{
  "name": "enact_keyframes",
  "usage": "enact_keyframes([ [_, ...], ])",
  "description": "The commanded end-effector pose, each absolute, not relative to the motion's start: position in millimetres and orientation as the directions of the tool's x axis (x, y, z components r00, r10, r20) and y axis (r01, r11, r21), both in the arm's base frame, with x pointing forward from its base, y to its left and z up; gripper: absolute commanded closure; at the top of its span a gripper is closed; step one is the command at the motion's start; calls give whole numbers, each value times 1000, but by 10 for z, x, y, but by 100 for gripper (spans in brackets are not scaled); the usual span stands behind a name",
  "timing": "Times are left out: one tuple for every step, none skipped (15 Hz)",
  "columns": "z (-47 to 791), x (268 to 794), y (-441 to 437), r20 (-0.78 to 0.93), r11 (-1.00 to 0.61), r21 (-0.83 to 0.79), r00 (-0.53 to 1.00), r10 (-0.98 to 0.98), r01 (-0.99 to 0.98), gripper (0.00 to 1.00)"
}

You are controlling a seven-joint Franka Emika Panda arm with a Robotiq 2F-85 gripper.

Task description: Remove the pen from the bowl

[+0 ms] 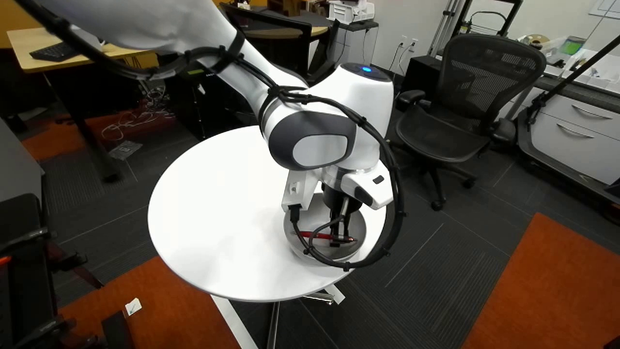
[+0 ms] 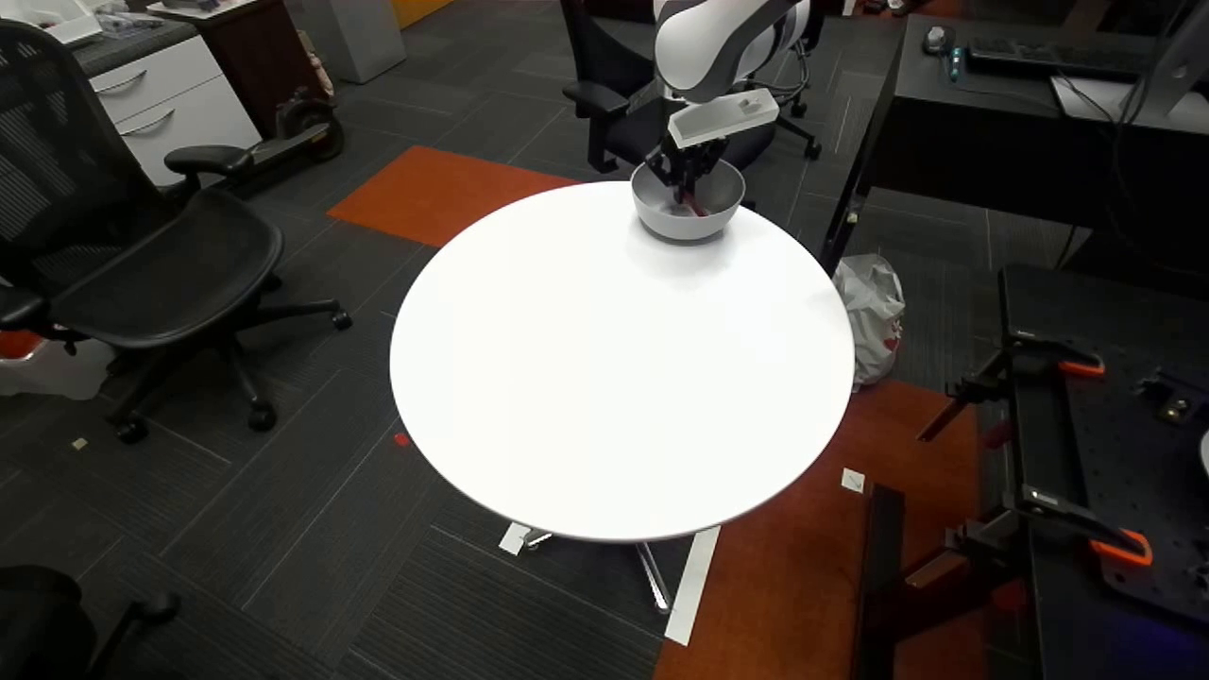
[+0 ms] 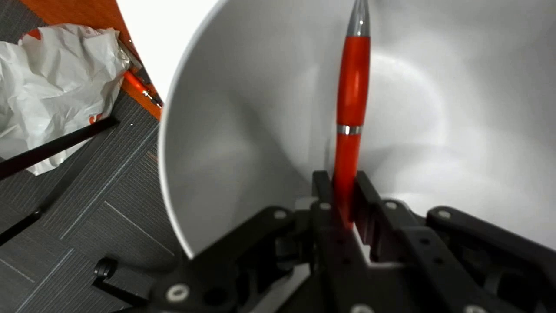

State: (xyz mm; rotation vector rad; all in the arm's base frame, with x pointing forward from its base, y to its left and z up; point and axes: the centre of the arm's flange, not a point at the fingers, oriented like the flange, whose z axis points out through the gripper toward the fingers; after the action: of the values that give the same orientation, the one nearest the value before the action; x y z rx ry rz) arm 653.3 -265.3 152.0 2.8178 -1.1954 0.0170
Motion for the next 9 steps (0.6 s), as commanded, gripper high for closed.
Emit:
enact_keyframes([
  [2000,6327,-2517,77,-683,54,685,-725,-729,96],
  [2123,6275,-2475,95,-678,58,680,-727,-733,96],
  [2231,6236,-2436,110,-683,49,683,-722,-729,96],
  [2351,6188,-2371,129,-691,42,690,-713,-722,96],
  [2450,6152,-2294,150,-702,33,698,-700,-711,96],
  [2547,6119,-2196,171,-715,27,708,-685,-698,96],
  [2635,6094,-2083,192,-733,23,722,-665,-680,96],
  [2689,6061,-1957,208,-751,20,738,-642,-660,96],
  [2749,6046,-1827,220,-767,16,750,-623,-642,96],
])
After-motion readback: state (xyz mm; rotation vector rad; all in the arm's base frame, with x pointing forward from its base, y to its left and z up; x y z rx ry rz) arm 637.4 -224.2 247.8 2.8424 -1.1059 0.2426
